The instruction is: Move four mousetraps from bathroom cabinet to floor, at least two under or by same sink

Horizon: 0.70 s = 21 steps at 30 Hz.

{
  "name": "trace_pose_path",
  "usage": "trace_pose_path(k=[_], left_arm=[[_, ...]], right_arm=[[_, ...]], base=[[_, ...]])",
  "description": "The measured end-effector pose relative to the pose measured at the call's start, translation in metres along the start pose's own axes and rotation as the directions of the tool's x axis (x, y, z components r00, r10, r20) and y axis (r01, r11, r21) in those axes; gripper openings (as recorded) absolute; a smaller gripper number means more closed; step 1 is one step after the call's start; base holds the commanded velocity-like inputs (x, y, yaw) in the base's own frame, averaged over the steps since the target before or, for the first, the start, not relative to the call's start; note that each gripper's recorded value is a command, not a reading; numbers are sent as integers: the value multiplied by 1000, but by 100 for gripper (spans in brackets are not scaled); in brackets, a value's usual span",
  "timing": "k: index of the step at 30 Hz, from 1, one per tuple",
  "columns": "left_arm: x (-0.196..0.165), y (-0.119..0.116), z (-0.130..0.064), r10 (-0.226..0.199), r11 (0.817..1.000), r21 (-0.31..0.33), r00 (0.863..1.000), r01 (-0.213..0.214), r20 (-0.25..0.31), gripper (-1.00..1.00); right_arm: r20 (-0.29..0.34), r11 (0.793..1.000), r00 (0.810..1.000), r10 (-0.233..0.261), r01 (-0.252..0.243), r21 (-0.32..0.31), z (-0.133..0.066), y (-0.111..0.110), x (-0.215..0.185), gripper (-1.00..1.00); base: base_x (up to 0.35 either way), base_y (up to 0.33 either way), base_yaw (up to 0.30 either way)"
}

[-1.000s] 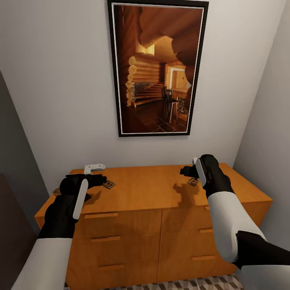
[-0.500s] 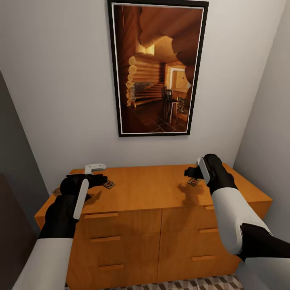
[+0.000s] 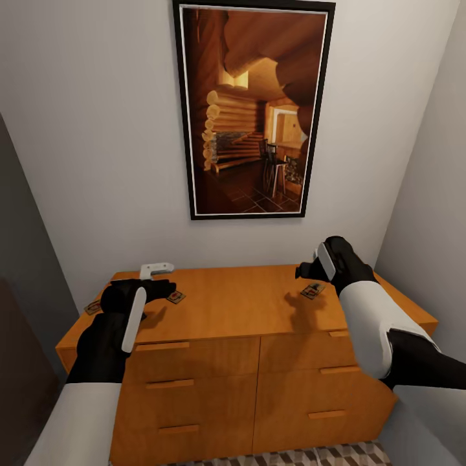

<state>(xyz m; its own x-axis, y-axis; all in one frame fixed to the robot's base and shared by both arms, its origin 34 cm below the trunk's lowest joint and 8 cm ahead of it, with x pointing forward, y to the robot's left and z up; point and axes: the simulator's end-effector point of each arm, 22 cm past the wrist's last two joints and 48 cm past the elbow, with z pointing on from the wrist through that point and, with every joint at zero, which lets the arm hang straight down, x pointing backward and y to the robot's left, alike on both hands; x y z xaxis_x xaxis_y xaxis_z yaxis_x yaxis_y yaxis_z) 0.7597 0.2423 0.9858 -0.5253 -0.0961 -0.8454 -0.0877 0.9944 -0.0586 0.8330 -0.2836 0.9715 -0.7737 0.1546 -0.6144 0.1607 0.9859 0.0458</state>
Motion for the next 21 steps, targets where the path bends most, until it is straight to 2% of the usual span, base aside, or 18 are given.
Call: trace_pose_path(k=[21], left_arm=[[0, -6, -1, -4, 1000, 11, 1000, 4, 1, 100]], right_arm=[[-1, 1000, 1000, 22, -22, 11, -5, -7, -9, 100]], base=[[4, 0, 0]])
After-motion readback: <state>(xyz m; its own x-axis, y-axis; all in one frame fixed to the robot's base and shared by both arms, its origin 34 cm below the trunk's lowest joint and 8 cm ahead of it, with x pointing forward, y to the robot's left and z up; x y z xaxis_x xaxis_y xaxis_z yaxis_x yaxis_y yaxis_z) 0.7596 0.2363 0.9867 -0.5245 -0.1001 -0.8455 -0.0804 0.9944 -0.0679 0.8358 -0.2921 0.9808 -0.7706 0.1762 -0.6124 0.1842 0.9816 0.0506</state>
